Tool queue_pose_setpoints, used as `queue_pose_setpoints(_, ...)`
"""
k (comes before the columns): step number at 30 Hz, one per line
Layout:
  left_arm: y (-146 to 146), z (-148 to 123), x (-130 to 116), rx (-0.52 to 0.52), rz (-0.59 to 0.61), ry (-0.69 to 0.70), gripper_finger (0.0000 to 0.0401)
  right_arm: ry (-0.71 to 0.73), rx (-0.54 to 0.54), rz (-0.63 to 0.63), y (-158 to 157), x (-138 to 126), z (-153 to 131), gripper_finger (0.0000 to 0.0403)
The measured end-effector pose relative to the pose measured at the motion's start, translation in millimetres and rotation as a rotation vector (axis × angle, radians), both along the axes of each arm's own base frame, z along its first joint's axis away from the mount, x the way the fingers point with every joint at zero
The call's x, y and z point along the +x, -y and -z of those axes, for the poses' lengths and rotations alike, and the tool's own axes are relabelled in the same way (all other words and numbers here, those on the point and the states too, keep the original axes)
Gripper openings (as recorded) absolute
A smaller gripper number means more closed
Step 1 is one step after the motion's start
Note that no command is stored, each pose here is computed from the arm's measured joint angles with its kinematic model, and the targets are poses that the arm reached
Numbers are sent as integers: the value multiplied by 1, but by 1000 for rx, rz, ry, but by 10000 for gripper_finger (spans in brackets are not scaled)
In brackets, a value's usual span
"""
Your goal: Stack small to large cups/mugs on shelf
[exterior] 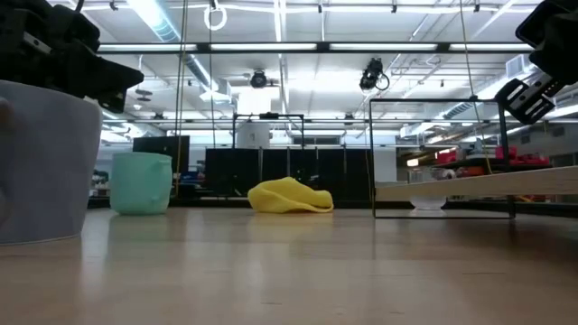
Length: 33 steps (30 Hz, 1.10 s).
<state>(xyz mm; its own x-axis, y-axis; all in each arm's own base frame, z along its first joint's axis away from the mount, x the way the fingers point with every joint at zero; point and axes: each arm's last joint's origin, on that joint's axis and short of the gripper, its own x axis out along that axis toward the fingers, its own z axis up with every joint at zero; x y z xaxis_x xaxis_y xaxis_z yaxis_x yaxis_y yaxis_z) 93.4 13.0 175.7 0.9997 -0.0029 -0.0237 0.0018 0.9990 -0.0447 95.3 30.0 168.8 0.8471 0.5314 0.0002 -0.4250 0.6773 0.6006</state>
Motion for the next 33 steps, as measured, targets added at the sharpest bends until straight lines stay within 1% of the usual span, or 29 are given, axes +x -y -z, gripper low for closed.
queue_pose_setpoints(8, 0, 0, 0, 0, 0, 0, 28, 0, 0, 0, 0, 0, 0, 16)
queue_pose_setpoints(11, 0, 0, 0, 0, 0, 0, 24, 31, -49, 3, 0, 0, 0, 16)
queue_pose_setpoints(14, 0, 0, 0, 0, 0, 0, 24, 114, -189, 38, 1, 1, 0, 16)
queue_pose_setpoints(18, 0, -1, 0, 1, 0, 6, 31, 248, -484, 170, 4, 2, 0, 16)
queue_pose_setpoints(20, 0, -1, 0, 2, 0, 12, 34, 284, -602, 232, 6, 3, 0, 16)
queue_pose_setpoints(23, 0, -3, 0, -27, 0, 28, 36, 329, -723, 281, 8, 3, -1, 16)
queue_pose_setpoints(25, 0, -5, 0, -48, 0, 50, 34, 371, -771, 292, 8, 3, -3, 16)
queue_pose_setpoints(27, 0, -9, 0, -51, 2, 87, 31, 419, -795, 308, 8, 3, -7, 16)
queue_pose_setpoints(28, 0, -10, 0, -47, 2, 106, 29, 440, -789, 318, 8, 3, -9, 16)
queue_pose_setpoints(30, 0, -13, -1, -49, 4, 138, 25, 480, -752, 341, 8, 2, -14, 16)
queue_pose_setpoints(33, 0, -17, -1, -70, 6, 171, 23, 511, -646, 366, 8, 1, -21, 16)
